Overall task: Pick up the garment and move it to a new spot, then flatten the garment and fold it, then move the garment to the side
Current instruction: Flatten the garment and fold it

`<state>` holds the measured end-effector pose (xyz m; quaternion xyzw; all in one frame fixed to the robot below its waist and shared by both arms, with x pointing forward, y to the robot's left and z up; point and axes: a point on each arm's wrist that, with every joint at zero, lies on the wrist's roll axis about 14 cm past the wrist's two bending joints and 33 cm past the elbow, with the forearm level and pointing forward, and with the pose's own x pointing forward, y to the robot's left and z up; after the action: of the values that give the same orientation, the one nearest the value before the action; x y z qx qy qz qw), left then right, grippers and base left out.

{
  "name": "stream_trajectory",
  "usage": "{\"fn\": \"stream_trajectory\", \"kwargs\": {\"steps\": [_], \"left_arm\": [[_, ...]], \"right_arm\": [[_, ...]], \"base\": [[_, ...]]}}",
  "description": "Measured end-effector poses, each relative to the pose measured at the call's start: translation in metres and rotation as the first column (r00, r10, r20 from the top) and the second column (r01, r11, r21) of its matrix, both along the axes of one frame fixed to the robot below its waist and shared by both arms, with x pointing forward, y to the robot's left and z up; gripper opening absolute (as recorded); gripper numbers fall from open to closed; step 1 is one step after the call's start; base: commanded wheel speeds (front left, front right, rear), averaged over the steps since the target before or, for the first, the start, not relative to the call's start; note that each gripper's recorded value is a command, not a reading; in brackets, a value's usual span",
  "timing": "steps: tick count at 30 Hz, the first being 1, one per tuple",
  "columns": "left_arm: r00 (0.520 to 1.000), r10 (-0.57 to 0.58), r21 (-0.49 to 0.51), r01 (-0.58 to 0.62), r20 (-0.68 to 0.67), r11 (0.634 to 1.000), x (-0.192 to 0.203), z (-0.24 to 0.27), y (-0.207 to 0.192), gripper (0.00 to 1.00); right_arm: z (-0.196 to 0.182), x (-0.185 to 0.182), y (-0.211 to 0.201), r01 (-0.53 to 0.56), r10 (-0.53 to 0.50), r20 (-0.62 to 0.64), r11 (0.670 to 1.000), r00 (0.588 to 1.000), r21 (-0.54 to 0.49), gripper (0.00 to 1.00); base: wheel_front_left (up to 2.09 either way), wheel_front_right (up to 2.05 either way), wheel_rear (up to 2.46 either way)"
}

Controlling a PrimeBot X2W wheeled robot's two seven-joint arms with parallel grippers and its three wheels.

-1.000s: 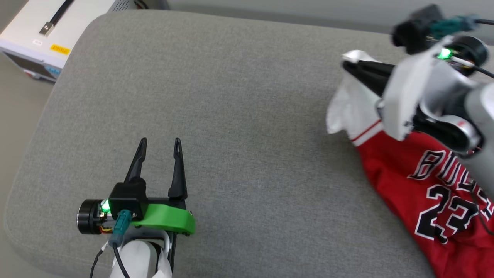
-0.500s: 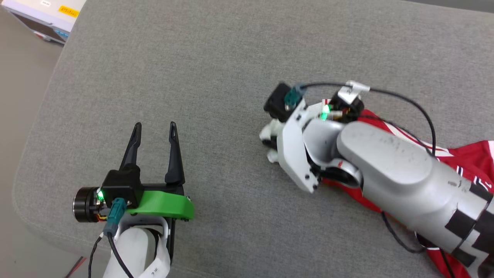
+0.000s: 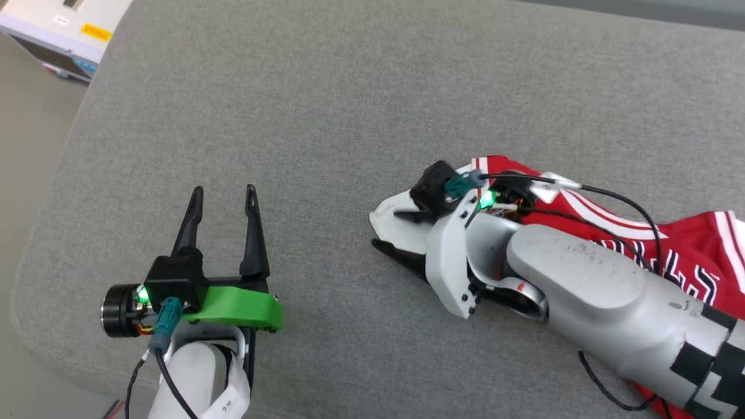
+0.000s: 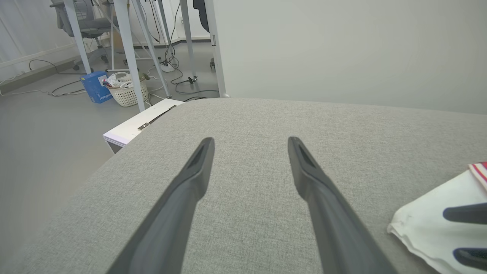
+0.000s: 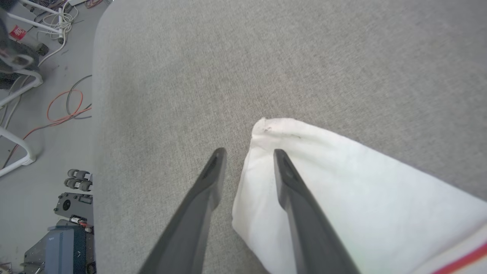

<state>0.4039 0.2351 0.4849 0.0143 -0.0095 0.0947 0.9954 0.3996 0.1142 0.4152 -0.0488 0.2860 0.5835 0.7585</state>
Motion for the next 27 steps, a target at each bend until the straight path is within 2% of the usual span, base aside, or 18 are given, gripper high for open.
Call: {"fn": "stream_trajectory", "kwargs": {"steps": [3, 6, 10, 13, 16, 19, 20, 23, 27], "left_arm": [[1.000, 0.004, 0.010, -0.004, 0.024, 1.000, -0.003, 0.009, 0.003, 1.00], [0.999, -0.003, 0.020, 0.002, 0.044, 1.000, -0.008, 0.017, 0.005, 1.00], [0.998, -0.023, 0.029, 0.021, 0.066, 0.999, -0.012, 0.026, 0.003, 1.00], [0.994, -0.060, 0.032, 0.057, 0.087, 0.998, -0.011, 0.033, -0.004, 1.00], [0.988, -0.107, 0.037, 0.103, 0.111, 0.994, -0.008, 0.041, -0.012, 1.00], [0.978, -0.168, 0.043, 0.164, 0.120, 0.985, -0.003, 0.045, -0.023, 1.00], [0.975, -0.187, 0.048, 0.182, 0.124, 0.982, 0.000, 0.047, -0.026, 1.00], [0.954, -0.268, 0.078, 0.259, 0.139, 0.963, 0.013, 0.056, -0.040, 1.00], [0.921, -0.367, 0.108, 0.355, 0.130, 0.929, 0.037, 0.071, -0.060, 1.00]], "right_arm": [[0.046, 0.021, -0.001, 0.066, -0.087, 0.106, 0.980, 0.991, 0.189, 1.00], [0.085, 0.050, -0.027, 0.147, -0.225, 0.217, 0.934, 0.950, 0.326, 1.00], [0.104, 0.071, -0.077, 0.255, -0.387, 0.301, 0.882, 0.872, 0.397, 1.00], [0.115, 0.081, -0.119, 0.349, -0.510, 0.334, 0.829, 0.793, 0.438, 1.00], [0.123, 0.085, -0.165, 0.449, -0.628, 0.360, 0.761, 0.690, 0.469, 1.00], [0.121, 0.077, -0.206, 0.539, -0.718, 0.364, 0.690, 0.593, 0.483, 1.00], [0.118, 0.074, -0.216, 0.558, -0.732, 0.374, 0.678, 0.569, 0.478, 1.00], [0.114, 0.059, -0.254, 0.645, -0.816, 0.354, 0.579, 0.457, 0.499, 1.00], [0.111, 0.035, -0.282, 0.702, -0.869, 0.346, 0.491, 0.354, 0.516, 1.00]], "base": [[0.00, 0.00, 0.00], [0.00, 0.00, 0.00], [0.00, 0.00, 0.00], [0.00, 0.00, 0.00], [0.00, 0.00, 0.00], [0.00, 0.00, 0.00], [0.00, 0.00, 0.00], [0.00, 0.00, 0.00], [0.00, 0.00, 0.00]]}}
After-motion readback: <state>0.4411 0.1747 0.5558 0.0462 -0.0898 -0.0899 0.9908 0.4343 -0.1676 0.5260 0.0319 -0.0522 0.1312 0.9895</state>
